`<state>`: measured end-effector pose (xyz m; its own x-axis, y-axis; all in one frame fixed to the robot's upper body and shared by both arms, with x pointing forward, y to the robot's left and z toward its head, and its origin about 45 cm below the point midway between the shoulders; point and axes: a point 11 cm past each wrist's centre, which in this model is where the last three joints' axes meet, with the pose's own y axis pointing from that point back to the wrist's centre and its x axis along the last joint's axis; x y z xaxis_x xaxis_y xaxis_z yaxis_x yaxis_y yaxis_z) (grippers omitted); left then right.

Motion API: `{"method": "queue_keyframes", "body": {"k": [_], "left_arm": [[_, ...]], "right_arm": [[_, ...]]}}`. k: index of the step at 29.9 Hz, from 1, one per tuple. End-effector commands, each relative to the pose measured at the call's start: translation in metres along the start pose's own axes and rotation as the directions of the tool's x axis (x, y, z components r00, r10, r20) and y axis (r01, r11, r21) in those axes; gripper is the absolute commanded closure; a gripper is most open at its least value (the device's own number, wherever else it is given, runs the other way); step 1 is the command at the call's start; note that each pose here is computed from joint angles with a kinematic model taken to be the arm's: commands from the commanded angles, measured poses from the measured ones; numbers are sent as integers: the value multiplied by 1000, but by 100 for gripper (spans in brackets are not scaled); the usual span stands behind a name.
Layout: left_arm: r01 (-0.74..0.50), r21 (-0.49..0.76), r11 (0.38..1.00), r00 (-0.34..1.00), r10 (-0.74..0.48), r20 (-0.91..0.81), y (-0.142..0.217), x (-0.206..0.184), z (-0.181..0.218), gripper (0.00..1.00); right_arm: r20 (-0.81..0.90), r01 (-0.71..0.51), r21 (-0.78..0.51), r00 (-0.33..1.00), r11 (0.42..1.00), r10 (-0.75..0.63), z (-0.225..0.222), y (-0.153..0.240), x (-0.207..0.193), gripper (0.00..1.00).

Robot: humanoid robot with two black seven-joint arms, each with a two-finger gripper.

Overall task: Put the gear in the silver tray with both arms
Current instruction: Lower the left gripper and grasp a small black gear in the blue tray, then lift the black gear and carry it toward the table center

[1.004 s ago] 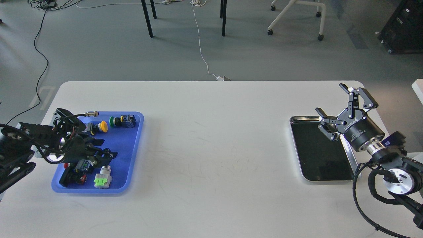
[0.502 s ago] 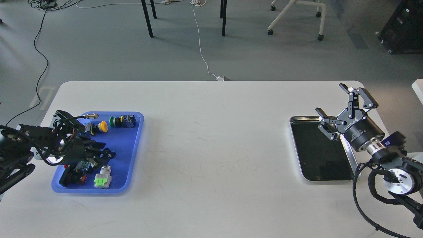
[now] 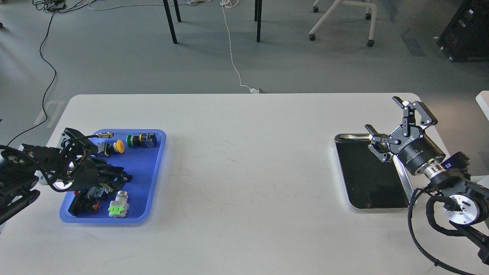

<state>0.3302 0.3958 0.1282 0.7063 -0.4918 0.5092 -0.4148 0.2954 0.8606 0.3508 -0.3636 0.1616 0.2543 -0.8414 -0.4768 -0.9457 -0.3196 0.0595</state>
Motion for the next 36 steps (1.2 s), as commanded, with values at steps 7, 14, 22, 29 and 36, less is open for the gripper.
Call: {"method": "queue_keyframes", "body": {"k": [7, 14, 22, 29, 36], "left_arm": [[-8, 3, 1000, 1000, 8, 5, 1, 5, -1, 82], [-56, -2, 998, 997, 56, 45, 8, 37, 1, 82], [-103, -129, 986, 973, 127, 193, 30, 121, 59, 81], [-185, -313, 932, 905, 286, 316, 23, 190, 141, 81], [-92, -374, 923, 837, 275, 473, -9, 233, 209, 80]], "right_arm": [[-1, -1, 0, 1000, 1000, 1, 0, 0, 0, 1], [1, 1, 1, 1000, 1000, -1, 0, 0, 0, 1], [-6, -4, 4, 1000, 1000, 4, -3, 0, 2, 1], [-9, -12, 5, 1000, 1000, 12, -5, 4, 5, 1], [-7, -31, 0, 1000, 1000, 31, -1, 8, 10, 1]]}}
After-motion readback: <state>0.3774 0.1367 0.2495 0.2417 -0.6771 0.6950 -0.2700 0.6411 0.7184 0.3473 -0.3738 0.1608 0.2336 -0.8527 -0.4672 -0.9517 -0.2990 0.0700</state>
